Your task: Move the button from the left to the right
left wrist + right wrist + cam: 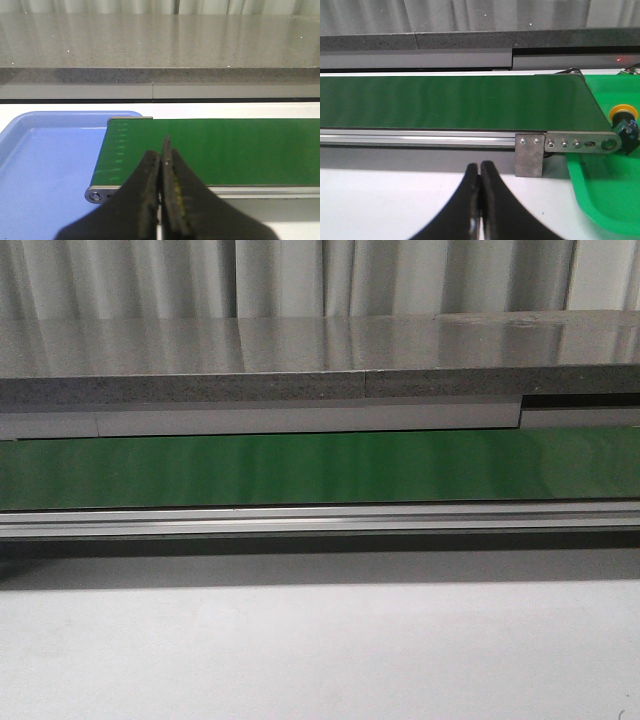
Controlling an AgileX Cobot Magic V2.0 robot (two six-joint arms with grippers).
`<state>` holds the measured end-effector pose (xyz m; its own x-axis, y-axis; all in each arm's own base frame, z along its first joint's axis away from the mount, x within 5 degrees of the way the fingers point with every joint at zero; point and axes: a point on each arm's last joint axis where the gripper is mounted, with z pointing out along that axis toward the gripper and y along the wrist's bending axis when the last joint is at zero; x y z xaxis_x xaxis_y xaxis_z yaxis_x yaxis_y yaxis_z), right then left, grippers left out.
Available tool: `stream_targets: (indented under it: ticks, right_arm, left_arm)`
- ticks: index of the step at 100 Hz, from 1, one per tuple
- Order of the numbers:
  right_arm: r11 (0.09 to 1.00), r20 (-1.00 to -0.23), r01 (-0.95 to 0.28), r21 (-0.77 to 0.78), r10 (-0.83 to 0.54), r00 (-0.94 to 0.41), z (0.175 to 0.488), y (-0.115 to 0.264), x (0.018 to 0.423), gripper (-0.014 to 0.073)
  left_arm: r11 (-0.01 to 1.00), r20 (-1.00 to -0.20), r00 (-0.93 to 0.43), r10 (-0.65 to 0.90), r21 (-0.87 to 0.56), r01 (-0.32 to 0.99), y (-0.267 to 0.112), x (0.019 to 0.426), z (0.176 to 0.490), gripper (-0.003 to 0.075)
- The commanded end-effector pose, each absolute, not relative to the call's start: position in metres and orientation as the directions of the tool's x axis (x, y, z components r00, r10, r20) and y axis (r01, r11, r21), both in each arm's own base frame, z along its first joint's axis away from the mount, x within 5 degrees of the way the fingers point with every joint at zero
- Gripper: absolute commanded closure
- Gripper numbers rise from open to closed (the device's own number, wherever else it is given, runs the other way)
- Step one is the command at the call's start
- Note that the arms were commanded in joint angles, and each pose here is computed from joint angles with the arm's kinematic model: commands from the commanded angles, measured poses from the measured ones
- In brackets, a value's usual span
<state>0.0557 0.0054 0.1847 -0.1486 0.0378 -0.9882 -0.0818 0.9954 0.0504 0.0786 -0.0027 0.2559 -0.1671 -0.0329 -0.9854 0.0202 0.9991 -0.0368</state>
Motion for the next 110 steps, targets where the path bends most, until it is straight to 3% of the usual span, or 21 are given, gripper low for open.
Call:
stream_targets:
  ticks: [1, 110]
  right_arm:
    - [0.996, -0.999, -0.084, 0.039, 0.037, -0.025, 0.1989, 0.0048, 0.0544, 0.0662]
    - [0.996, -0.999, -0.084, 0.039, 0.037, -0.025, 0.1989, 0.0048, 0.0544, 0.0662]
  left_arm:
    - [0.999, -0.996, -0.07, -0.046, -0.047, 0.014, -0.0018, 0.0798, 0.272, 0.0741]
    - [0.999, -0.999, -0.044, -0.031, -0.031, 0.007, -0.001, 0.08, 0.2744, 0.0741]
